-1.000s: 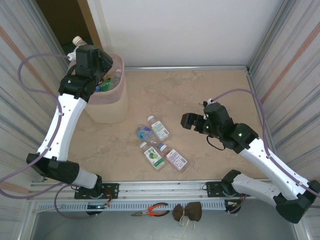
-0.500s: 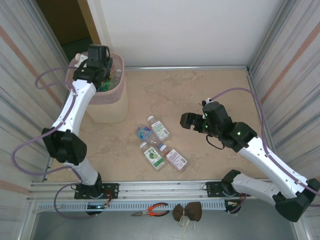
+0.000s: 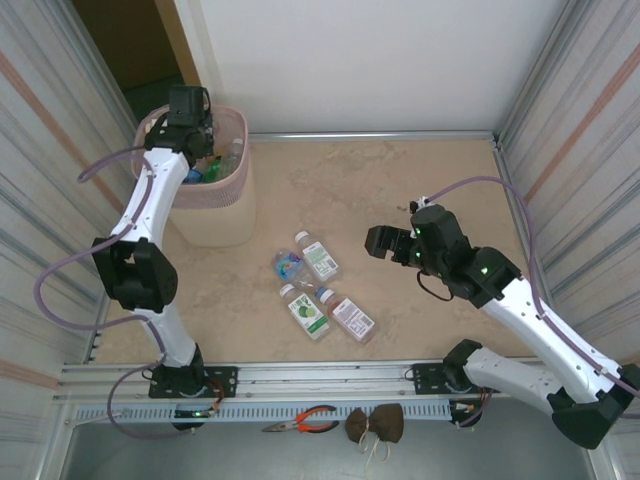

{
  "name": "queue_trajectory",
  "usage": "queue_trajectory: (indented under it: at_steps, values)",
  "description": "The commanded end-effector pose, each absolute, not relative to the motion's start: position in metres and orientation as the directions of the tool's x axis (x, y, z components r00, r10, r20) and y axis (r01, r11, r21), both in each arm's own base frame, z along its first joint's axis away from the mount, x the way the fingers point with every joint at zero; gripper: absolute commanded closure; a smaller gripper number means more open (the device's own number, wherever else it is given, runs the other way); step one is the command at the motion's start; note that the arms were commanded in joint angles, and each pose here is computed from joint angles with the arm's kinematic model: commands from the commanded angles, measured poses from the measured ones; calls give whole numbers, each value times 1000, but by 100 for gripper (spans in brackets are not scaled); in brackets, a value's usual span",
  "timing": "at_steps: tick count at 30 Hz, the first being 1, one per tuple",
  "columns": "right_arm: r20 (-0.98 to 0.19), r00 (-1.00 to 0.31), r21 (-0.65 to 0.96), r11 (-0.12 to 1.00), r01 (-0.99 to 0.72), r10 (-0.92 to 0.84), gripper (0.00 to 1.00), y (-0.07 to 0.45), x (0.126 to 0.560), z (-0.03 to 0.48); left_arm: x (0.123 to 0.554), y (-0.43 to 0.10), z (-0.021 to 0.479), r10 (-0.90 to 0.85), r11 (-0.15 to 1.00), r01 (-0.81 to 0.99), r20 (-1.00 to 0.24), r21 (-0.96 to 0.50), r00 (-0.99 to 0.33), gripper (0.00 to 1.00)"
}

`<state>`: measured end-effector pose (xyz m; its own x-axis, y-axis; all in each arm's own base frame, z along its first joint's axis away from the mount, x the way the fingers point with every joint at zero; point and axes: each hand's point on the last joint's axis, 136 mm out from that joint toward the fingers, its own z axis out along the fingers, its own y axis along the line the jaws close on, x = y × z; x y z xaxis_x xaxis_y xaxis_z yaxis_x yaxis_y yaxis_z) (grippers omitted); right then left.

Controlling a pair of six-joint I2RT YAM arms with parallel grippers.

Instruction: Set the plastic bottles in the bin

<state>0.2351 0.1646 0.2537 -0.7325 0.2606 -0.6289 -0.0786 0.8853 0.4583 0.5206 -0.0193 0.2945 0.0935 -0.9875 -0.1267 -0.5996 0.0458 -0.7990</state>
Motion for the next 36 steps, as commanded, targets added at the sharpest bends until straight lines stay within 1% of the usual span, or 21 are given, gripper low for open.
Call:
queue_trajectory:
  at_steps: [1,6,10,13,17,21,23,25,27,30,36]
  values:
    - [-662,-702,438,896,-78,262,3,154,235,263,528,-23,292,-992,-3,-577,-72,-817,107,47]
    - [-662,-702,437,896,-74,265,3,152,234,262,524,-24,294,-992,-14,-571,-59,-821,110,34]
    - [-661,-702,436,897,-72,265,3,151,234,262,515,-21,312,-989,-1,-541,-80,-841,126,25]
    - [-663,-700,435,897,-73,265,3,150,234,262,508,-20,329,-987,4,-511,-84,-860,134,24]
    - [-663,-699,440,895,-75,268,3,150,233,263,498,-19,351,-986,11,-470,-89,-883,144,24]
    - [-662,-701,439,895,-74,267,3,150,233,262,489,-14,375,-979,35,-408,-114,-912,170,33]
    - [-659,-703,442,894,-76,266,3,151,232,262,487,-9,386,-971,74,-384,-155,-920,182,39]
    - [-659,-703,444,893,-75,268,3,151,232,262,488,-3,390,-967,96,-379,-176,-920,184,49]
    - [-659,-701,445,892,-72,273,3,150,232,261,492,3,387,-967,96,-370,-175,-924,184,56]
    - [-656,-704,447,892,-72,272,3,151,232,259,498,12,377,-967,89,-368,-169,-925,192,61]
    - [-654,-704,451,890,-69,277,3,150,231,259,528,19,361,-981,102,-357,-153,-928,116,71]
